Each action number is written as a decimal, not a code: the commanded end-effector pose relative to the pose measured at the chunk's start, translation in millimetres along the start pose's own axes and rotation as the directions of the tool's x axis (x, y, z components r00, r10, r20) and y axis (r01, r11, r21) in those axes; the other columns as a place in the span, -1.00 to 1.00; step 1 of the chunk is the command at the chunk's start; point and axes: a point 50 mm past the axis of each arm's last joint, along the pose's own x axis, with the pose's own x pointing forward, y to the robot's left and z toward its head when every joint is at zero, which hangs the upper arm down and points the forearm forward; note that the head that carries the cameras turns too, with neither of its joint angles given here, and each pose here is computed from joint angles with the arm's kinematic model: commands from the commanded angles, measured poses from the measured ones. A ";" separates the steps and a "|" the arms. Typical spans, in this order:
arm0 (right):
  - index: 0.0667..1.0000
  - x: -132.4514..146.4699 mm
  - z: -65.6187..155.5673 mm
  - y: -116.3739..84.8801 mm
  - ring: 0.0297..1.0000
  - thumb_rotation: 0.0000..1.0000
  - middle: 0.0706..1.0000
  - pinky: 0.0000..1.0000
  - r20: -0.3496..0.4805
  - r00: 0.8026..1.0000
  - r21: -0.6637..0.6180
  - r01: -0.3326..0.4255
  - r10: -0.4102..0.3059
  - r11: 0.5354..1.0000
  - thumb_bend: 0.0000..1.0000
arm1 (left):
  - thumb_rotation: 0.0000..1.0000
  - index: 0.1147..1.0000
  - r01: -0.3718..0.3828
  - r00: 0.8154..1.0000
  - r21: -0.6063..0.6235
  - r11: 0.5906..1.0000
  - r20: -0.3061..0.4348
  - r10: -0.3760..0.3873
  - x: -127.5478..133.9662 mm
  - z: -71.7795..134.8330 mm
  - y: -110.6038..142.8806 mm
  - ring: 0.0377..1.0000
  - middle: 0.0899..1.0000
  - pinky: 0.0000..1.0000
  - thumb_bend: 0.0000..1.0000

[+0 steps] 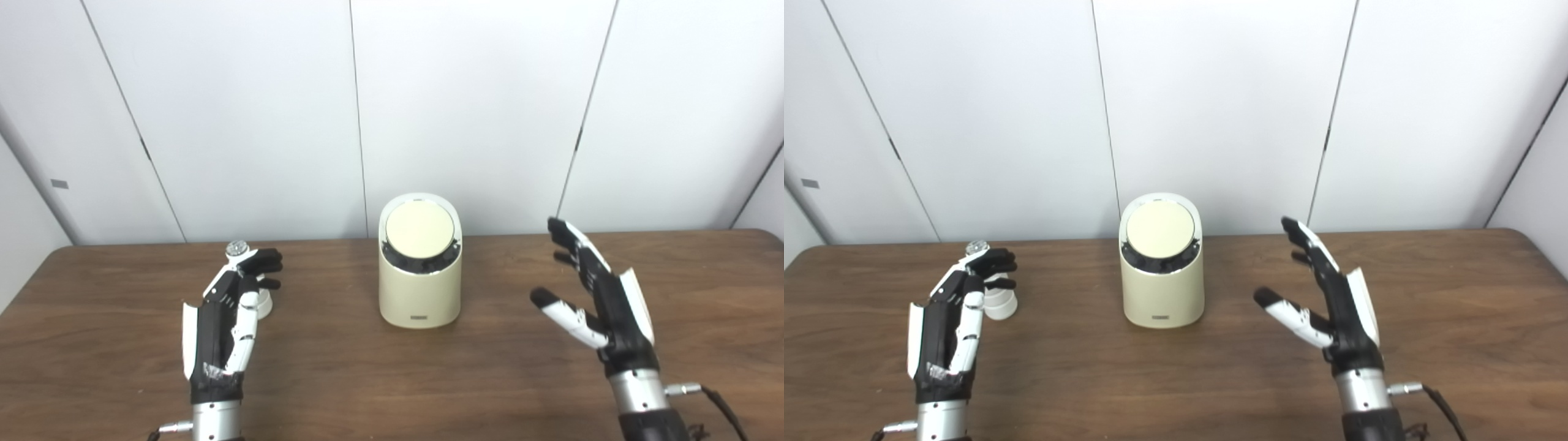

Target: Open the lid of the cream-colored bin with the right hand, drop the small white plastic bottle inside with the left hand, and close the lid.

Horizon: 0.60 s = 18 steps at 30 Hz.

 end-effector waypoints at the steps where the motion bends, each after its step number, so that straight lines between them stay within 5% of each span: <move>1: 0.77 20.4 26.7 -2.6 0.81 0.32 0.87 0.72 0.053 0.999 -0.001 0.014 -0.014 1.000 0.61 | 0.54 0.30 -0.001 0.997 0.004 1.000 0.076 0.000 13.9 8.5 -3.0 0.33 0.34 0.16 -0.57; 9: 0.78 56.2 57.5 6.8 0.88 0.18 0.86 0.78 0.033 0.999 -0.030 0.009 -0.008 1.000 0.80 | 0.55 0.31 -0.004 0.996 0.002 1.000 0.085 0.004 15.5 10.8 -6.3 0.33 0.34 0.16 -0.58; 13: 0.78 70.5 72.5 13.6 0.70 0.12 0.76 0.49 0.037 0.999 -0.031 0.002 -0.001 1.000 0.78 | 0.55 0.31 -0.009 0.996 0.002 1.000 0.088 0.009 16.1 11.4 -6.8 0.33 0.34 0.16 -0.56; 18: 0.83 90.9 93.4 20.9 0.62 -0.28 0.78 0.26 0.030 1.000 -0.116 0.000 0.003 0.993 0.74 | 0.55 0.31 -0.014 0.996 -0.006 1.000 0.092 0.014 16.4 13.0 -7.5 0.33 0.34 0.17 -0.56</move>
